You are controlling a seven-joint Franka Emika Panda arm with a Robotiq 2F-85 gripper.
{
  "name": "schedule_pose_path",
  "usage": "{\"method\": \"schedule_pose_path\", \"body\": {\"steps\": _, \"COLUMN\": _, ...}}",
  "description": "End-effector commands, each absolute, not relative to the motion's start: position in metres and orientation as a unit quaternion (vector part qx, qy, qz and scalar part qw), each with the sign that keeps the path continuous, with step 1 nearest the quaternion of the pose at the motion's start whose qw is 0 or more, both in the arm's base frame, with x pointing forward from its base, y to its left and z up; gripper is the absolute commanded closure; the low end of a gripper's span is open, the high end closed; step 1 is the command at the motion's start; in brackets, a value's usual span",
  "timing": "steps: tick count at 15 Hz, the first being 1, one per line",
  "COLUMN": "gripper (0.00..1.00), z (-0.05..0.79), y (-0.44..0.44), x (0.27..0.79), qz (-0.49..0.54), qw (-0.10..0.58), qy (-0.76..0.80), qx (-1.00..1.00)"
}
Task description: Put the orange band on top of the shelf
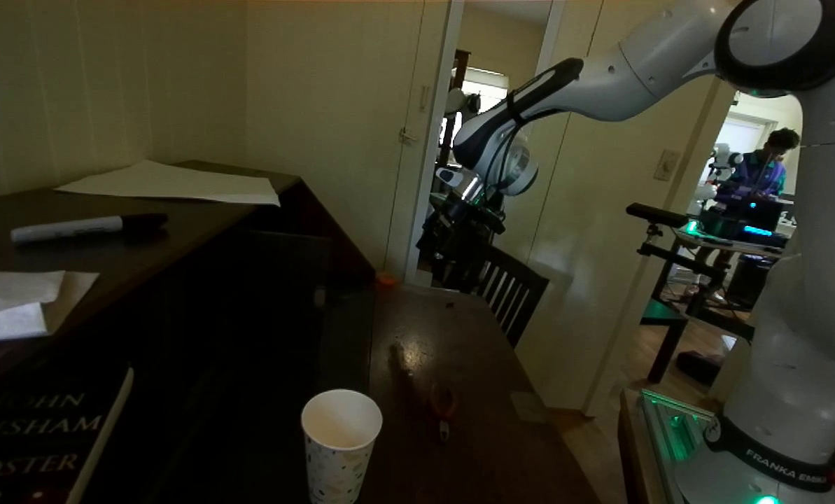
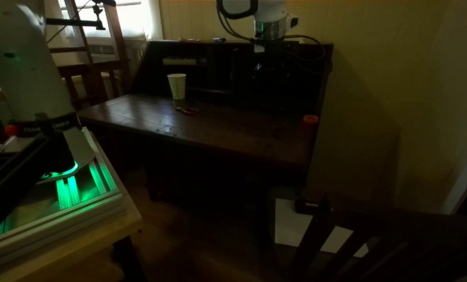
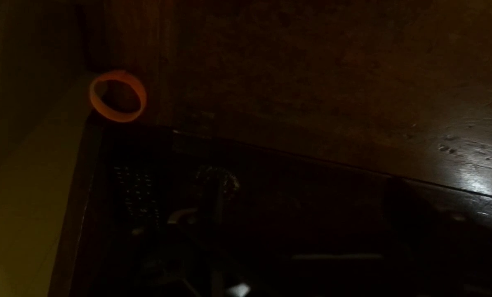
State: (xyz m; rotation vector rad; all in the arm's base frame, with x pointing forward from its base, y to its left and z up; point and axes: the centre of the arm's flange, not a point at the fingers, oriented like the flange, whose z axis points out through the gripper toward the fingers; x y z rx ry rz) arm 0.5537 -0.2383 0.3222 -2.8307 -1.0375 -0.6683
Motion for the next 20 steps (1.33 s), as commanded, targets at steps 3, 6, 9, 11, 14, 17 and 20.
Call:
{"method": "schedule_pose_path", "body": {"steps": 3, "gripper": 0.0, "z": 0.307, "y": -0.268, "x": 0.606, "qz": -0.218, "qw": 0.033, "qy": -0.287, "qx": -0.932}}
{"method": "schedule_pose_path", "body": {"steps": 6, "gripper": 0.0, "z": 0.289, "y": -0.282, "x": 0.62, "qz": -0.215, "qw": 0.04, "qy": -0.265, "qx": -0.939}}
{"method": "schedule_pose_path", "body": {"steps": 9, "gripper": 0.0, "z": 0.27, "y": -0.289, "x": 0.632, "qz": -0.224, "qw": 0.038, "qy": -0.259, "qx": -0.939}}
{"method": "schedule_pose_path", "body": {"steps": 11, "gripper": 0.0, "z": 0.257, "y": -0.291, "x": 0.64, "qz": -0.224, "qw": 0.039, "qy": -0.262, "qx": -0.938}}
{"method": "schedule_pose_path", "body": {"steps": 14, "gripper": 0.0, "z": 0.24, "y": -0.294, "x": 0.65, "qz": -0.229, "qw": 0.034, "qy": -0.263, "qx": -0.936}}
{"method": "schedule_pose_path", "body": {"steps": 17, "gripper": 0.0, "z": 0.226, "y": -0.298, "x": 0.66, "qz": -0.232, "qw": 0.029, "qy": -0.262, "qx": -0.936}}
{"method": "schedule_pose_path", "body": {"steps": 20, "gripper": 0.0, "z": 0.213, "y": -0.303, "x": 0.667, "qz": -0.228, "qw": 0.026, "qy": -0.263, "qx": -0.937}}
